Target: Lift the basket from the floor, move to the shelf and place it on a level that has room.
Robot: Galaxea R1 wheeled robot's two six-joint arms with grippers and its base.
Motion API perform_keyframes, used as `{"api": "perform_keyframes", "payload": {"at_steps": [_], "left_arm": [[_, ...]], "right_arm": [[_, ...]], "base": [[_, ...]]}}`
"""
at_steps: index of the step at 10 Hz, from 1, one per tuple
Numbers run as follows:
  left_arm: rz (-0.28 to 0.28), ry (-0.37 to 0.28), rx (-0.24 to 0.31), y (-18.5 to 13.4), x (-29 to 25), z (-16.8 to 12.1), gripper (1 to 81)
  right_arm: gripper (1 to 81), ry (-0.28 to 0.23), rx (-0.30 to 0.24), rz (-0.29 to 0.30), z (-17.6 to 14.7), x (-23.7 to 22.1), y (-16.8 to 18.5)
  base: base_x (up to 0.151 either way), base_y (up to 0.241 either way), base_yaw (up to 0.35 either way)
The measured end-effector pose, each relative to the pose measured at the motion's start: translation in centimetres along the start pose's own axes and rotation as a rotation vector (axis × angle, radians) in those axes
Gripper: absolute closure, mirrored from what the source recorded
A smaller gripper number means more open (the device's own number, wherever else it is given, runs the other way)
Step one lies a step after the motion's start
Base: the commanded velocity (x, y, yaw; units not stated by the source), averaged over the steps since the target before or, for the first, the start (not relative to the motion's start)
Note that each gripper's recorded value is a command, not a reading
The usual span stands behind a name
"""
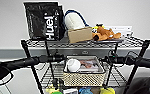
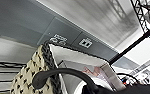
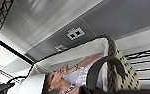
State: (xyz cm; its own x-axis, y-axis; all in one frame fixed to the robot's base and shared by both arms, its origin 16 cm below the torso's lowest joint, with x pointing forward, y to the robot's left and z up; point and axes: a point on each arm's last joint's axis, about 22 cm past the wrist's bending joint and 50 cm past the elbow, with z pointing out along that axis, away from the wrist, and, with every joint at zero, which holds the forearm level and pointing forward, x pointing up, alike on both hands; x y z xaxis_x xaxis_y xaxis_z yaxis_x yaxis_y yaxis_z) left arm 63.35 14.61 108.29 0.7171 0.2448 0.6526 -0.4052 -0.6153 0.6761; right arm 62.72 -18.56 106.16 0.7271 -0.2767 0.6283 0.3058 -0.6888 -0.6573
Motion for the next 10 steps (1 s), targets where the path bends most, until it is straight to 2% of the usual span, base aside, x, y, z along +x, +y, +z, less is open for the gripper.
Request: {"api": "perform_keyframes", "payload": {"at_steps": [5, 8, 10], "left_arm": [[-0.015, -0.006, 0.035, -1.2, 0.1, 4.0, 81.1], [-0.023, 0.03, 0.066, -2.5, 1.6, 5.1, 81.1], [-0.024, 0.033, 0.069, -2.6, 1.8, 5.2, 81.1]], "right_arm": [[81.1, 0.059, -0.039, 0.015, 0.4, 2.7, 2.2], [81.1, 0.074, -0.045, 0.019, 2.0, 3.5, 2.2], [81.1, 0.1, -0.027, 0.033, 2.4, 3.4, 2.5]], "base": [[0.0, 0.0, 0.0], [0.0, 0.0, 0.0], [0.0, 0.0, 0.0]]}}
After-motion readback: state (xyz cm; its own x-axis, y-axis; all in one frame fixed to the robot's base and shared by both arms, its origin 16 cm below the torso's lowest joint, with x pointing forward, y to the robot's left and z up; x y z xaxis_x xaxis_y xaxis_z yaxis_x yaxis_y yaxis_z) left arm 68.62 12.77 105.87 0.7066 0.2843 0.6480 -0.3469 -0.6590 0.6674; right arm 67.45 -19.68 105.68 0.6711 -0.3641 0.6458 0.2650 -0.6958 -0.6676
